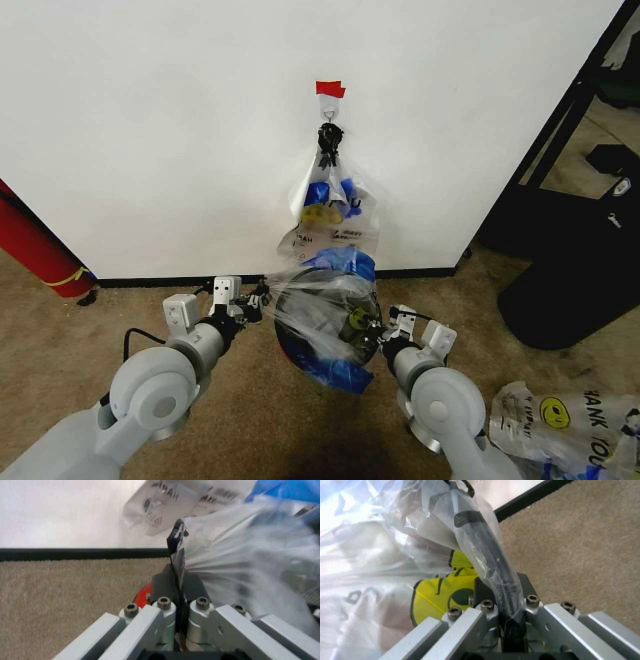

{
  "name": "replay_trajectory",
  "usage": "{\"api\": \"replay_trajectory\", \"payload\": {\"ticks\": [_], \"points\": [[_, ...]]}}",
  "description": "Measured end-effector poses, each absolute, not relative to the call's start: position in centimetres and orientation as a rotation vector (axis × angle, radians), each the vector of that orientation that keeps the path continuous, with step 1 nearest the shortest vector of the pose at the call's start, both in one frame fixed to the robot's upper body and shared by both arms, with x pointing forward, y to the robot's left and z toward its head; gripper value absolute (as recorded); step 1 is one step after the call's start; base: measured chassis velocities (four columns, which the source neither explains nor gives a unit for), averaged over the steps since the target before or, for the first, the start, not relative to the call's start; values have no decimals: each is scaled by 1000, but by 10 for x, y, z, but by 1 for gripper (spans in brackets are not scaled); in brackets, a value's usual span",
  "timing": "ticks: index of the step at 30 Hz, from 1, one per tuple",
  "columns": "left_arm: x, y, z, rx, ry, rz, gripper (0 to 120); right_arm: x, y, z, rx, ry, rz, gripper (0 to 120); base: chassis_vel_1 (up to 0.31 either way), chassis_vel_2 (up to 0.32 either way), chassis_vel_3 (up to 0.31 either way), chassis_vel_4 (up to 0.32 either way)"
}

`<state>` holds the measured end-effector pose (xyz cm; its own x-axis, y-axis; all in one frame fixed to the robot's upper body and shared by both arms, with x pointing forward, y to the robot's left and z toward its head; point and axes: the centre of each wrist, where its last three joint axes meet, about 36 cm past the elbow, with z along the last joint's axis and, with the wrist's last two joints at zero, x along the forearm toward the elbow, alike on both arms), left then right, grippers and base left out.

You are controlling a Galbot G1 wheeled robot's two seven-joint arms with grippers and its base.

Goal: Pick up the garbage bag from the wall and place it over the trash bin.

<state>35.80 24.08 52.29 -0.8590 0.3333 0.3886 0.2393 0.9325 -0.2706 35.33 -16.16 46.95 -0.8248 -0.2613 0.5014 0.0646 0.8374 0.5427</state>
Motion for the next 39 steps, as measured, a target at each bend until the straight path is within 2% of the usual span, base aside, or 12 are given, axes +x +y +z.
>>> {"api": "replay_trajectory", "payload": {"ticks": [9,27,31,33,39], "points": [[358,254,510,-394,-2616,301,0,355,-177,474,169,-2400,-834,0,0,0,0,0],[359,248,470,-431,-2535,339,0,352,-181,482,195,-2374,-964,0,0,0,0,0],[357,252,475,-388,-2587,295,14,357,-177,475,159,-2366,-943,0,0,0,0,0],[356,252,476,-383,-2596,284,18,359,-178,474,148,-2365,-938,0,0,0,0,0],[352,254,483,-379,-2639,208,39,366,-195,466,-5,-2357,-938,0,0,0,0,0]]}}
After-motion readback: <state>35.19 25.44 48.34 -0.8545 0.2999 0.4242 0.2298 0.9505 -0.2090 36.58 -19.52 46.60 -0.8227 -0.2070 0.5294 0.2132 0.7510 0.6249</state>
